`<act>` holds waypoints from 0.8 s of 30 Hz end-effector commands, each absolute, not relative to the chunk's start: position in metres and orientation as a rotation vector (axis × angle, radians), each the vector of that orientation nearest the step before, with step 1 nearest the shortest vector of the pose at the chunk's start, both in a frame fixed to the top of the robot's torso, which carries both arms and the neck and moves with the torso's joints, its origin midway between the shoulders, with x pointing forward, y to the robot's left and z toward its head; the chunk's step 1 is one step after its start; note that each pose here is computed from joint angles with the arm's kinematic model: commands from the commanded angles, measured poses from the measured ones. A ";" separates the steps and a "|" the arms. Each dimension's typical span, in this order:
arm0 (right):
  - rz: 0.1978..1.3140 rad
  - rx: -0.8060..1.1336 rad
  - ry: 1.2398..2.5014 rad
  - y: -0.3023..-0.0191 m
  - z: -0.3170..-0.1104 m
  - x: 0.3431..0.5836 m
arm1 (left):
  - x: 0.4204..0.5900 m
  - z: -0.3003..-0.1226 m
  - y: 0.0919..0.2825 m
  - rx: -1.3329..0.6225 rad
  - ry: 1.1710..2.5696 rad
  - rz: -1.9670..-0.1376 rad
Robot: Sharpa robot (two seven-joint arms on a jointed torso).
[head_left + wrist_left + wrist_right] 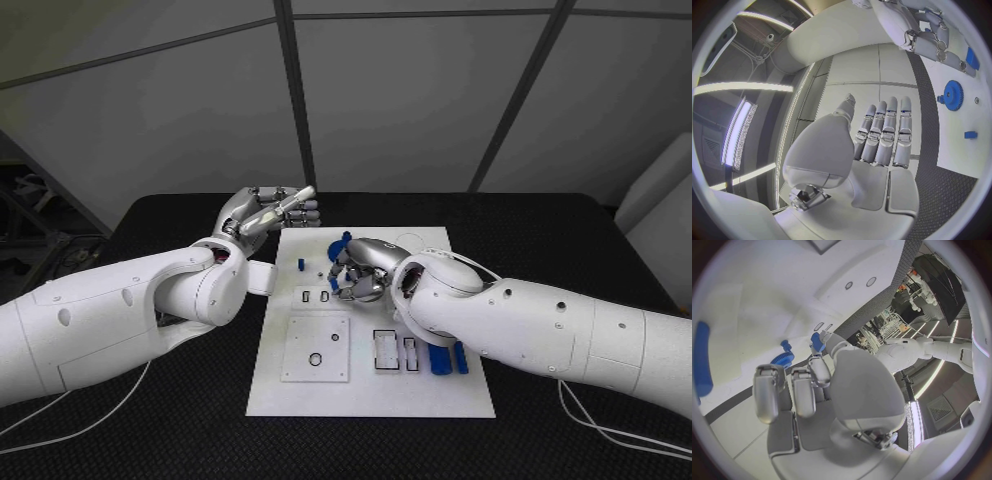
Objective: Assemble the parts on the task board
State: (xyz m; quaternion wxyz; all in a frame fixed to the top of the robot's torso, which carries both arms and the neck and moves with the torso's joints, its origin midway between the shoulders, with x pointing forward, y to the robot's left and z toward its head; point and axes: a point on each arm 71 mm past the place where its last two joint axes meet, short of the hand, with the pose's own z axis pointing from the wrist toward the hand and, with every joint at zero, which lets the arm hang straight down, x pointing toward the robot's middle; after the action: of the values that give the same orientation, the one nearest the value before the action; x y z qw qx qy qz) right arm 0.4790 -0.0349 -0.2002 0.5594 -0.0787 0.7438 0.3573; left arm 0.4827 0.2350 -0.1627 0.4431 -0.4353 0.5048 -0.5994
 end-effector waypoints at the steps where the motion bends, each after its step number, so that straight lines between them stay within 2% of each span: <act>1: 0.809 -0.214 1.765 -0.034 -0.202 0.479 | 0.483 -0.161 0.233 -1.065 1.254 -1.501; 24: 0.798 -0.248 1.805 -0.027 -0.213 0.477 | 0.483 -0.161 0.233 -1.066 1.255 -1.500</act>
State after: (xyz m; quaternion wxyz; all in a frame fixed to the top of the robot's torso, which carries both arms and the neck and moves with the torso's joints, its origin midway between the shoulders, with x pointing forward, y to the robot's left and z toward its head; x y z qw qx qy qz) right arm 0.4787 -0.0273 -0.2089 0.5525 -0.0959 0.7539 0.3423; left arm 0.4828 0.2349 -0.1627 0.4429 -0.4354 0.5050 -0.5993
